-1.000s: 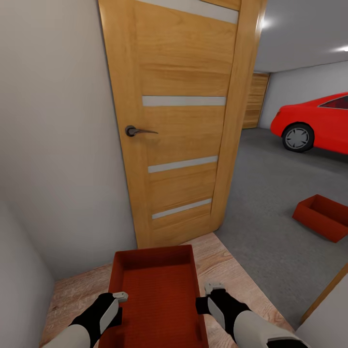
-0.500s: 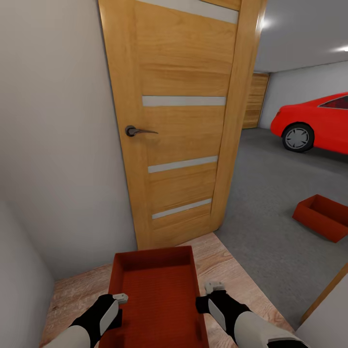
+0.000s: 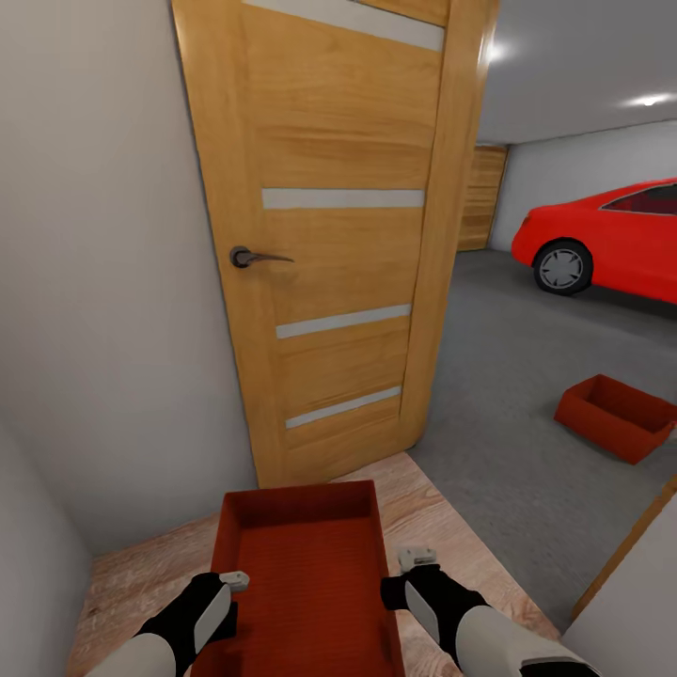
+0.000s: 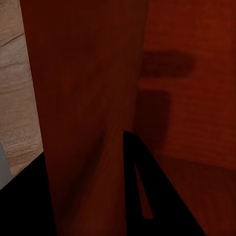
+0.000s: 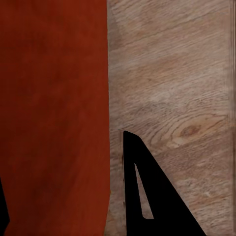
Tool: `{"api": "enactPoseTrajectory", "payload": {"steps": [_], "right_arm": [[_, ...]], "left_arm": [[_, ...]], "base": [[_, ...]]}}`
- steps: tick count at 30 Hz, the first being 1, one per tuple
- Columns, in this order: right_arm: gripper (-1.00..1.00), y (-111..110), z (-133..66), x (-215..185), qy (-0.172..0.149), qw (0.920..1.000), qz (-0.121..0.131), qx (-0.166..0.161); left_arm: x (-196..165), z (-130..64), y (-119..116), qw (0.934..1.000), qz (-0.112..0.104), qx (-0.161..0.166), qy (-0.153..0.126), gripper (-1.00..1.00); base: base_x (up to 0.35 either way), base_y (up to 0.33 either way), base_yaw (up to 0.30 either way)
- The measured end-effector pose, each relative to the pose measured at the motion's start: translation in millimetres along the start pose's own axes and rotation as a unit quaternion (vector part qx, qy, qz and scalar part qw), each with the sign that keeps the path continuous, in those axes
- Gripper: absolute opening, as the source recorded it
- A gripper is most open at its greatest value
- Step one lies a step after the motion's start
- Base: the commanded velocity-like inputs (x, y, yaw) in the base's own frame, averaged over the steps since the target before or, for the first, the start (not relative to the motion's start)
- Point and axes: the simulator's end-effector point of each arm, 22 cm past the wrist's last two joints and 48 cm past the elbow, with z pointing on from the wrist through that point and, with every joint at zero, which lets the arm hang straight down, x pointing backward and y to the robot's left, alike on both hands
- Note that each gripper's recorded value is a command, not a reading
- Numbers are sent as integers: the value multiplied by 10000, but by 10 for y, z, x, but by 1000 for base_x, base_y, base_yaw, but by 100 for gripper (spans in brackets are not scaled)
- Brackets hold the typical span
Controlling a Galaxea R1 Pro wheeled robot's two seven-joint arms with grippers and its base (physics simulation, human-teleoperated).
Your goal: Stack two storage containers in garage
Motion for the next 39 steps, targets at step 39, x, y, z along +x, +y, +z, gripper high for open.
{"api": "enactPoseTrajectory", "payload": {"steps": [39], "right_arm": [[-100, -12, -125, -152, -184, 9998, -6, 13]], "left_arm": [[-130, -134, 7, 9998, -28, 22, -185, -100]], "base": [[79, 52, -242]]}}
